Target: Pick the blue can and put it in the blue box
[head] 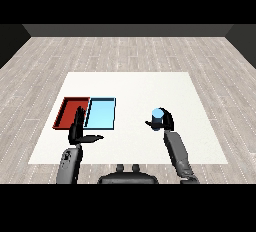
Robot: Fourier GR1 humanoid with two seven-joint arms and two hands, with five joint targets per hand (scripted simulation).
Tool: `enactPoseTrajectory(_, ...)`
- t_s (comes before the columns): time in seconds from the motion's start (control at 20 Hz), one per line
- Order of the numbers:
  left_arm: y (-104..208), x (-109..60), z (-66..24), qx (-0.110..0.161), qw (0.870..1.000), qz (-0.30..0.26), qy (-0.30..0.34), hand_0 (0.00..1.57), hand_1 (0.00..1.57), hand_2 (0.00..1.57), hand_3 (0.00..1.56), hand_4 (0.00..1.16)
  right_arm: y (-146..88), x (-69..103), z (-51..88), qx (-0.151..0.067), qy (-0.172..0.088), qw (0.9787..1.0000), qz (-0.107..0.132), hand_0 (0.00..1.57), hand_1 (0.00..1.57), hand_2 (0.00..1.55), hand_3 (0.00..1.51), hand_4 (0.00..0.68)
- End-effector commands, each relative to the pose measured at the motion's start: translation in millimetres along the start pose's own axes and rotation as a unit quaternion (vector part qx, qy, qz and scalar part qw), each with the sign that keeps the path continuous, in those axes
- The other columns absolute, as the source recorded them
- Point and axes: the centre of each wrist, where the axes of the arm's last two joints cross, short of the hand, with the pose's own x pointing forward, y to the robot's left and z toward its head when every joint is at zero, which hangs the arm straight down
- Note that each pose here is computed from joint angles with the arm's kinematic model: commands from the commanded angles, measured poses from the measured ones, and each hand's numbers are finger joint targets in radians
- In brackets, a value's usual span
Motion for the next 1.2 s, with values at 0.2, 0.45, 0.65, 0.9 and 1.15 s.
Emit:
enactPoseTrajectory(0.2,-19,-9.8,3.6,-0.034,0.999,0.001,0.009,0.00,0.00,0.00,0.00,0.00,12,28.3,7.9,0.021,-0.052,0.9984,-0.007,1.46,1.46,1.48,1.38,0.514)
enactPoseTrajectory(0.45,-45,-4.1,-19.9,-0.052,0.998,0.029,0.016,0.00,0.00,0.00,0.00,0.00,20,68.8,-9.8,0.054,-0.076,0.9954,-0.019,1.45,1.45,1.47,1.36,0.534)
enactPoseTrajectory(0.65,-71,0.5,-34.4,-0.058,0.997,0.044,0.015,0.00,0.00,0.00,0.00,0.00,46,61.4,-14.4,0.050,-0.079,0.9956,-0.010,1.44,1.44,1.47,1.34,0.556)
enactPoseTrajectory(0.9,-66,0.8,-25.1,-0.068,0.996,0.051,0.012,0.00,0.00,0.00,0.00,0.00,50,78.7,-24.0,0.045,-0.081,0.9955,-0.017,1.45,1.45,1.47,1.34,0.553)
enactPoseTrajectory(1.15,-77,-11.2,-28.3,-0.072,0.995,0.060,0.020,0.00,0.00,0.00,0.00,0.00,55,71.5,-41.4,0.065,-0.093,0.9935,-0.009,1.46,1.46,1.46,1.37,0.566)
